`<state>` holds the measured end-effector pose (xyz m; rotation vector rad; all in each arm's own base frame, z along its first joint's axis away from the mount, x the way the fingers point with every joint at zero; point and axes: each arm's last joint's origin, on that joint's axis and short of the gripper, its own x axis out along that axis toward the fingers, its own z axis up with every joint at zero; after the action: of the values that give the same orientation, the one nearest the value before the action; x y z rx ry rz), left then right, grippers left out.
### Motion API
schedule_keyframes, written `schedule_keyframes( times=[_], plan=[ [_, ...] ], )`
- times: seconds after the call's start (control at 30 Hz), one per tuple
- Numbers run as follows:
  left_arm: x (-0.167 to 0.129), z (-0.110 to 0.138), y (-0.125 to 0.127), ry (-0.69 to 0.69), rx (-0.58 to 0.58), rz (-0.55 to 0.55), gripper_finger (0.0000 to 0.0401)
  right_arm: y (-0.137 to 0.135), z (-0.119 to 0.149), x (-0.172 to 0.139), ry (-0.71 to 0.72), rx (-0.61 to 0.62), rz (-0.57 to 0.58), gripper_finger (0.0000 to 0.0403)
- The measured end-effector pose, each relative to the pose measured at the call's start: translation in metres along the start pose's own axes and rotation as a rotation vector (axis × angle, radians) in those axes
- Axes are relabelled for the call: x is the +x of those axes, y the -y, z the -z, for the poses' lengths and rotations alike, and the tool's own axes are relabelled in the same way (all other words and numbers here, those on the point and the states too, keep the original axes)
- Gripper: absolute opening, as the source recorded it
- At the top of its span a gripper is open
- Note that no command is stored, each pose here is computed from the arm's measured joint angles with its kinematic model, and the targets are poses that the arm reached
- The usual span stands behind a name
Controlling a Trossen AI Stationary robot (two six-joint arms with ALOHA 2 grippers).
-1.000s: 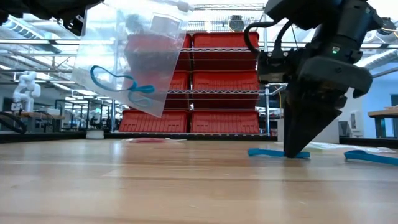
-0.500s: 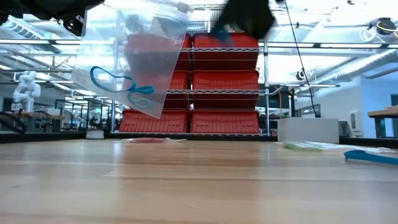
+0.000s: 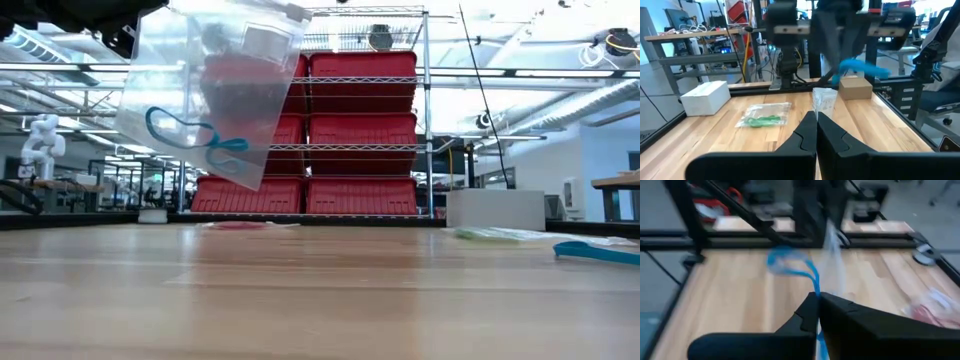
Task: Sort rubber bands
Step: Put the left blue rubber band into the zip bag
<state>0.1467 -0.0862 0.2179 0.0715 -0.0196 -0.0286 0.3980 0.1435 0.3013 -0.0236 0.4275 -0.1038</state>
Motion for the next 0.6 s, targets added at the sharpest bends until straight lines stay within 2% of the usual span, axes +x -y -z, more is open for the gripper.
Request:
schedule_keyframes(
  times=[0.3,0.43,0.6],
  plan=[
    [0.0,0.0,0.0,0.001,-0.001,0.0,0.0,0.024,0.006,0.023,-0.039,0.086,0.037,0.0],
    [0.0,0.0,0.0,0.002,-0.002,0.0,0.0,0.031,0.01,0.026,-0.095,0.147,-0.002,0.0001],
    [0.0,0.0,0.0,0.003,-0.003,0.0,0.0,0.034,0.014,0.027,-0.145,0.2,0.014,0.0028]
  ],
)
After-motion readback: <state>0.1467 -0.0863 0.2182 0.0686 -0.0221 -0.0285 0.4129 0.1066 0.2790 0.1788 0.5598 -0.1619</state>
